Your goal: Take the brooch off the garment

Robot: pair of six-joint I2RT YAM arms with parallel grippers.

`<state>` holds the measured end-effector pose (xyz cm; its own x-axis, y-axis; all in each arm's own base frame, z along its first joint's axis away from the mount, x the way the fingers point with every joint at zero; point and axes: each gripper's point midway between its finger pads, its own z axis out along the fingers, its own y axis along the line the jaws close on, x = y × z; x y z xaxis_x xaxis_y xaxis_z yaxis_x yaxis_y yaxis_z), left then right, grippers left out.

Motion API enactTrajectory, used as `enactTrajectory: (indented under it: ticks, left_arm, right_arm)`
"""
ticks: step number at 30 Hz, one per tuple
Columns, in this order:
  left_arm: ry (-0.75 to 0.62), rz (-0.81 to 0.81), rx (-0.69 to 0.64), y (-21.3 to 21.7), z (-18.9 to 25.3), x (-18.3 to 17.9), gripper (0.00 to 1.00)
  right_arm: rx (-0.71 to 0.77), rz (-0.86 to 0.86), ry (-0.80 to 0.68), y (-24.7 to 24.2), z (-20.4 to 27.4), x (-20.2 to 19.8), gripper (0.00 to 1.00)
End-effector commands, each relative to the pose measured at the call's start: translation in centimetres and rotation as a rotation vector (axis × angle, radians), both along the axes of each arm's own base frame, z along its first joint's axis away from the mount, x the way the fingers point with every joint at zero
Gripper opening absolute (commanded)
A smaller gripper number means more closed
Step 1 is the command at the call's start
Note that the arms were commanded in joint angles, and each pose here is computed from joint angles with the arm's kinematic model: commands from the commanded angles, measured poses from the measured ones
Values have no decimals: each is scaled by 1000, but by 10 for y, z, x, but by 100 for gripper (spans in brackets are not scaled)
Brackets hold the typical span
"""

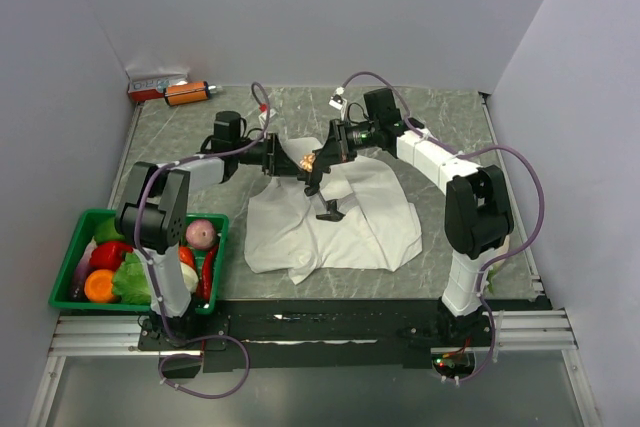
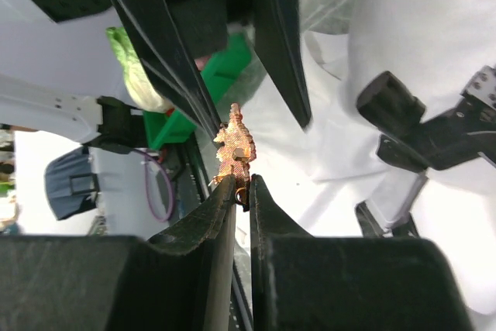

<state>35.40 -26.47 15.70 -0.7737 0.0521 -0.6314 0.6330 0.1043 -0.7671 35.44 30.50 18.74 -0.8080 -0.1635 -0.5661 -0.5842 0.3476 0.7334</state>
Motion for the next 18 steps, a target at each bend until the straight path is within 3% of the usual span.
enactTrajectory:
  ticks: [1,18]
  left_arm:
    - [-112,-52,-5,-18,16,-7,57]
    - [-102,-83,-62,-26,35,-17,56]
  right_arm:
    - [78,17,-82,3,40,-1,0]
    - [35,8,-87,4,28,0,0]
